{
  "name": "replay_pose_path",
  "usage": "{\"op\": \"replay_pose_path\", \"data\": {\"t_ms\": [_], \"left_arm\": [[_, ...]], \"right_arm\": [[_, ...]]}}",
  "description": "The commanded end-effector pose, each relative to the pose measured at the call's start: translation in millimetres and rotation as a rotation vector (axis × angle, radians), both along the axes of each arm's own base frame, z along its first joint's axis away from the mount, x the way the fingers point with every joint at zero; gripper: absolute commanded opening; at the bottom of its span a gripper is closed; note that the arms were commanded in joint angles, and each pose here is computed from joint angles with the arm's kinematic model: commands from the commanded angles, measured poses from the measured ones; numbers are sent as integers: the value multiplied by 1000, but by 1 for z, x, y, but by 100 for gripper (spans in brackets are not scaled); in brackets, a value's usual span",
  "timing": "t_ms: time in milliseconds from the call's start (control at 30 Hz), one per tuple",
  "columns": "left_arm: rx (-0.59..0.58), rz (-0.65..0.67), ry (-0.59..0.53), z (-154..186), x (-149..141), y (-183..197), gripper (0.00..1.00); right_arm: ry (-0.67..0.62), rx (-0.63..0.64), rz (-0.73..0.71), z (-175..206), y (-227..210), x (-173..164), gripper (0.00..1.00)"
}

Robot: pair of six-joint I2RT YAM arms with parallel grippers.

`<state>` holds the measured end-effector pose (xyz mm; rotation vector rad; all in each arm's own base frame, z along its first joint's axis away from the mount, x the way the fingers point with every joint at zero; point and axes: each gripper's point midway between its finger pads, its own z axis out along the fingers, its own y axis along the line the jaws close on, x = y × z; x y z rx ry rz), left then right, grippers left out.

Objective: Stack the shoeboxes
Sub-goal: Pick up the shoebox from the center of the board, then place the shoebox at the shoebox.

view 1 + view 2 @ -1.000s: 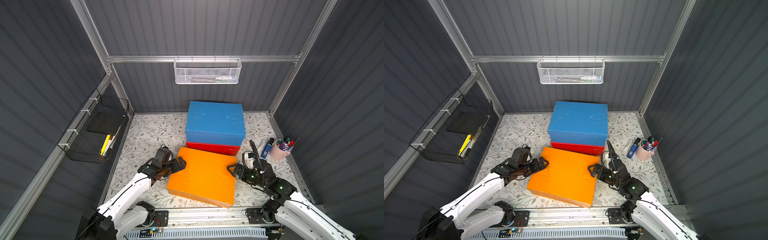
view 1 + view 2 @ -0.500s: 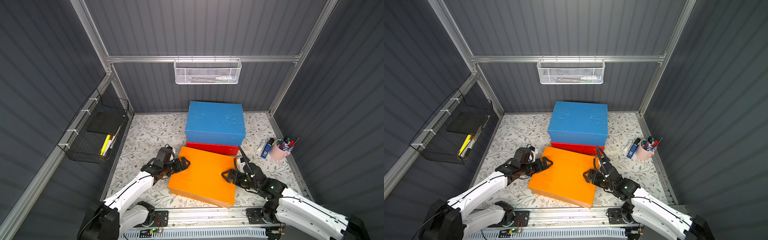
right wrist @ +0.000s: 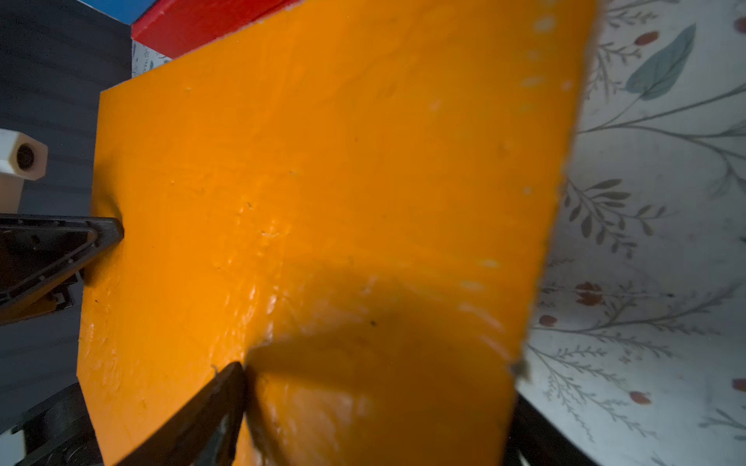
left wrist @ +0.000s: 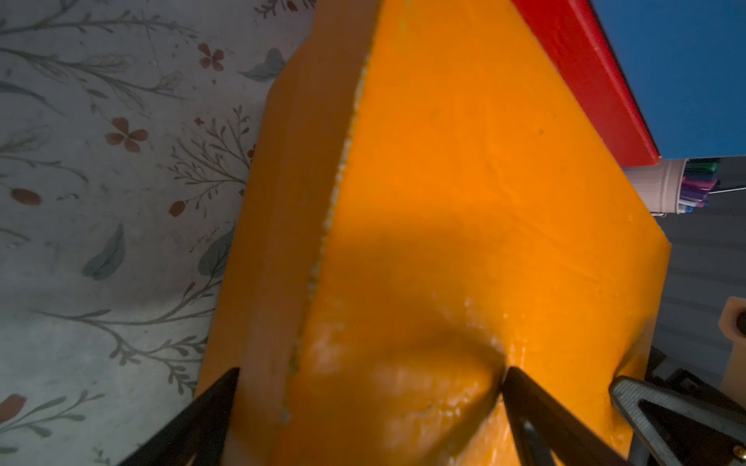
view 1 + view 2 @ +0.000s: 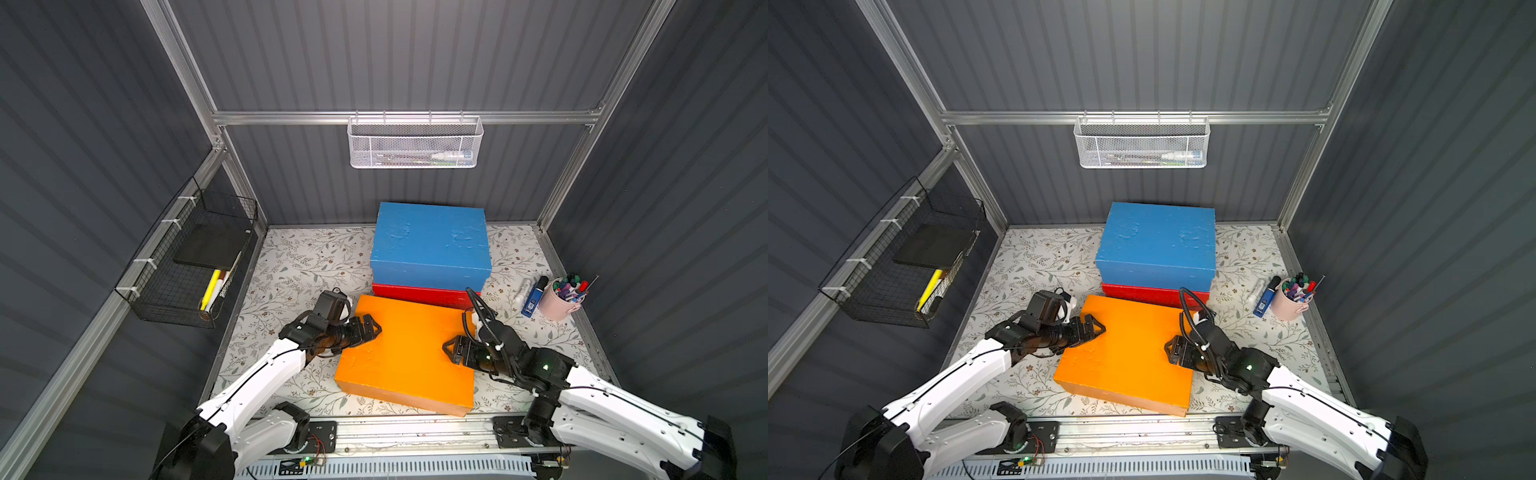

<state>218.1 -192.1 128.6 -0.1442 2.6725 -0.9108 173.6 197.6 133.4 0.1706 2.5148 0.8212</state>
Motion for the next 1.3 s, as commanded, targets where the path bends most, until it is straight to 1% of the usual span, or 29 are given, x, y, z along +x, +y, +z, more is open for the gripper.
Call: {"op": "replay_pose_path", "data": {"t_ms": [0, 200, 267, 400, 533, 667, 767, 967, 1000, 1067, 1167, 1267], "left_arm": [[-195, -175, -69, 70, -20, -38, 99], [-224, -188, -135, 126, -23, -36, 99], [-226, -184, -156, 141, -23, -35, 99], [-270, -200, -217, 182, -22, -39, 99], [-305, -195, -267, 216, -16, -42, 99], [-329, -188, -325, 253, -7, -46, 99], [-338, -188, -355, 275, 1, -50, 99], [-321, -128, -402, 301, 37, -60, 99], [-321, -121, -382, 300, 40, -63, 99], [-325, -144, -379, 303, 46, -71, 99], [-299, -132, -409, 310, 61, -75, 99], [-309, -134, -431, 314, 75, -83, 99]], "right_arm": [[-110, 161, 135, 64, 40, -3, 85], [-152, 167, 175, 111, 45, -6, 85], [-181, 181, 192, 132, 47, -7, 85], [-252, 212, 233, 172, 56, -8, 84], [-306, 210, 255, 212, 63, -7, 84], [-349, 236, 264, 241, 76, 1, 84], [-388, 220, 261, 257, 85, 11, 84], [-491, 185, 218, 293, 93, 38, 85], [-498, 187, 217, 299, 96, 42, 86], [-490, 182, 214, 302, 104, 53, 86], [-492, 204, 202, 310, 111, 71, 86], [-483, 204, 188, 316, 115, 90, 85]]}}
